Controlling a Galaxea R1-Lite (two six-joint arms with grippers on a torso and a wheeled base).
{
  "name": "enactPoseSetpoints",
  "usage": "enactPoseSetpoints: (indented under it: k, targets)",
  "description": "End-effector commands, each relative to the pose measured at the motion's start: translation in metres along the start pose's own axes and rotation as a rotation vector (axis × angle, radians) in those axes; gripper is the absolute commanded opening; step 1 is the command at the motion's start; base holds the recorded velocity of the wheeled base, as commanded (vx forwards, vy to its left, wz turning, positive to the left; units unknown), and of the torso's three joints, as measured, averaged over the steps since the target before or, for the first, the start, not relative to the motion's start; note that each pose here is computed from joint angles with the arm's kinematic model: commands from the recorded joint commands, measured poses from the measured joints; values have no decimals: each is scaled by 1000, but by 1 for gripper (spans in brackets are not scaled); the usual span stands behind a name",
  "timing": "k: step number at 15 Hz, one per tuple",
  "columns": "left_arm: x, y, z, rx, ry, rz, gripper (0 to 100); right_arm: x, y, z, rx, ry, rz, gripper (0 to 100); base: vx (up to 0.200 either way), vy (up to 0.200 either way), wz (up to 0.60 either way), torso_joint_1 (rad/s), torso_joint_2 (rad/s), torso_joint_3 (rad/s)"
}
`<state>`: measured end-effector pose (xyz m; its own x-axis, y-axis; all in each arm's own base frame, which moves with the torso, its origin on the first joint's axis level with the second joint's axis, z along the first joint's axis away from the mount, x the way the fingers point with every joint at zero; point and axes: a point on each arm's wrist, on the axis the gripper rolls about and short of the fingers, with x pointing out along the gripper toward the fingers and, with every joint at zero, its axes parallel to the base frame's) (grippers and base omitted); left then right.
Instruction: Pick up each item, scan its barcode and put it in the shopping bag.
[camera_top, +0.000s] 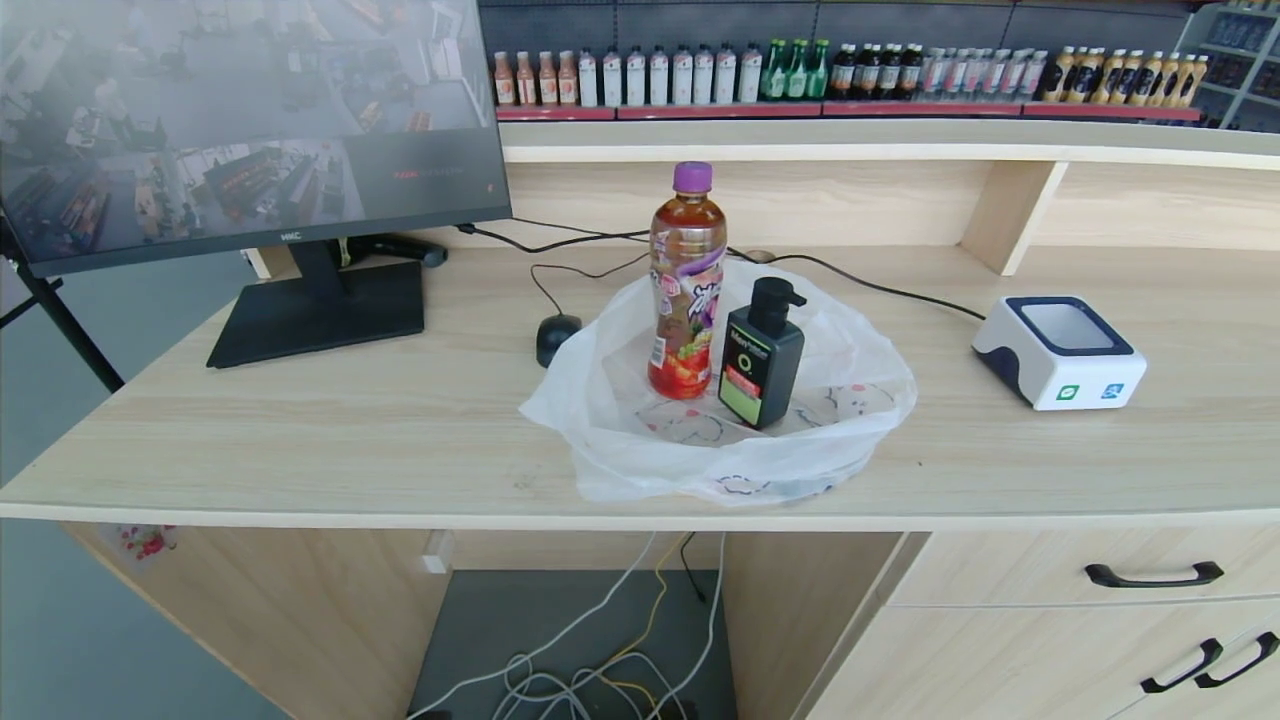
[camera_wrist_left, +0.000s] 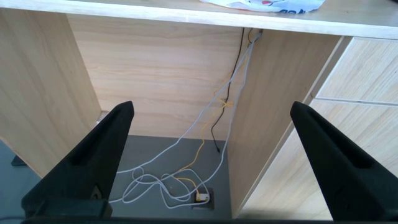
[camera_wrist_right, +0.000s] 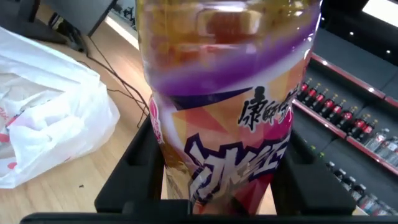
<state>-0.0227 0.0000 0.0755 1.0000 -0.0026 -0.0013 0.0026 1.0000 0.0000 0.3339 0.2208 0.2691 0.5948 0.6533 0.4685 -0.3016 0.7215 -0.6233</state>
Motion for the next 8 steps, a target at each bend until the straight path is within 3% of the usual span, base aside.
enactPoseSetpoints:
  k: [1, 8]
  targets:
    - [0, 0, 0, 0, 0, -1, 100, -3, -9, -9, -50, 8, 31, 0, 0, 0, 0, 0, 0, 0]
    - [0, 0, 0, 0, 0, -1, 100, -9, -35, -43, -176, -54, 188, 0, 0, 0, 0, 0, 0, 0]
